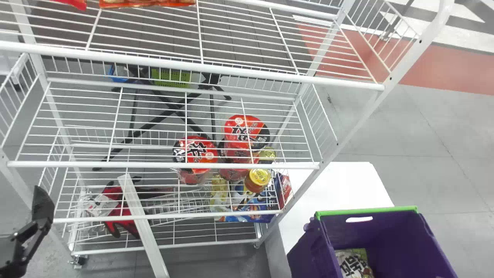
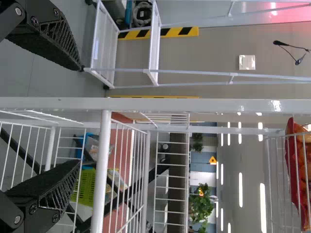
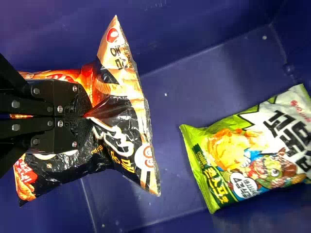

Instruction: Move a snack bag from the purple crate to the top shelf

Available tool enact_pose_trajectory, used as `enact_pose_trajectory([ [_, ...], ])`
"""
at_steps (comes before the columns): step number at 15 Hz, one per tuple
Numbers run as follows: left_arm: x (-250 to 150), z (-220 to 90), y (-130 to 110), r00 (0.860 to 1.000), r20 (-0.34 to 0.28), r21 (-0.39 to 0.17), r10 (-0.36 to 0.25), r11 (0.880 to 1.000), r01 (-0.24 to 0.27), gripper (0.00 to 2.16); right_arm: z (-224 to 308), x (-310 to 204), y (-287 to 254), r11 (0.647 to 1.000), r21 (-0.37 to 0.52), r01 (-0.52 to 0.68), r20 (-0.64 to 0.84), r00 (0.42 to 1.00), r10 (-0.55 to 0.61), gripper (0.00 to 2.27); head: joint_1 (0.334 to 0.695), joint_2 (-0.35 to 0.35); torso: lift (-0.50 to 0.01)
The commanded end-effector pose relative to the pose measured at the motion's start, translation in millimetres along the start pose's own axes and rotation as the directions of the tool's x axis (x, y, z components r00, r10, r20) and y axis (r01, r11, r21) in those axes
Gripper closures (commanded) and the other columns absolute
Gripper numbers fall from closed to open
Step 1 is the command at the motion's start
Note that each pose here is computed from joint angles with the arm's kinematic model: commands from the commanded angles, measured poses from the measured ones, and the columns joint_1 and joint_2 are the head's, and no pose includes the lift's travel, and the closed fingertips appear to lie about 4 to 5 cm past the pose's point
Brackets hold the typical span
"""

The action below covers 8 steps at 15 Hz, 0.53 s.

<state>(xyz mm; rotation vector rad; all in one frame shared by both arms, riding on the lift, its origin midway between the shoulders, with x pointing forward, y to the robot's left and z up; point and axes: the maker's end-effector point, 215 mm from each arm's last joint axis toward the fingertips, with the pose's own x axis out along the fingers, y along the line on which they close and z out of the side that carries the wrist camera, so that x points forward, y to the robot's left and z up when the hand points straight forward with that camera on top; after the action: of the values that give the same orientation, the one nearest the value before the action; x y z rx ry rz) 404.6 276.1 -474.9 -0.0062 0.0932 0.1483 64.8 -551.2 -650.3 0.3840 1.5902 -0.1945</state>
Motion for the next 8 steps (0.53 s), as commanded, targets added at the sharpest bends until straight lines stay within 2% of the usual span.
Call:
enact_pose_trajectory([
  [1, 0.7, 0.1, 0.3, 1.0, 0.001, 0.001, 0.0, 1.0, 0.0, 0.15, -0.3, 0.7, -0.1, 1.0, -0.001, 0.001, 0.0, 1.0, -0.001, 2.16, 0.695, -0.35, -0.28],
  [8, 1.6, -0.1, -0.1, 1.0, 0.0, 0.0, -0.001, 1.0, 0.001, 0.15, -1.3, -0.1, -1.3, 1.0, 0.008, 0.002, -0.001, 1.0, -0.002, 2.16, 0.695, -0.35, -0.252],
])
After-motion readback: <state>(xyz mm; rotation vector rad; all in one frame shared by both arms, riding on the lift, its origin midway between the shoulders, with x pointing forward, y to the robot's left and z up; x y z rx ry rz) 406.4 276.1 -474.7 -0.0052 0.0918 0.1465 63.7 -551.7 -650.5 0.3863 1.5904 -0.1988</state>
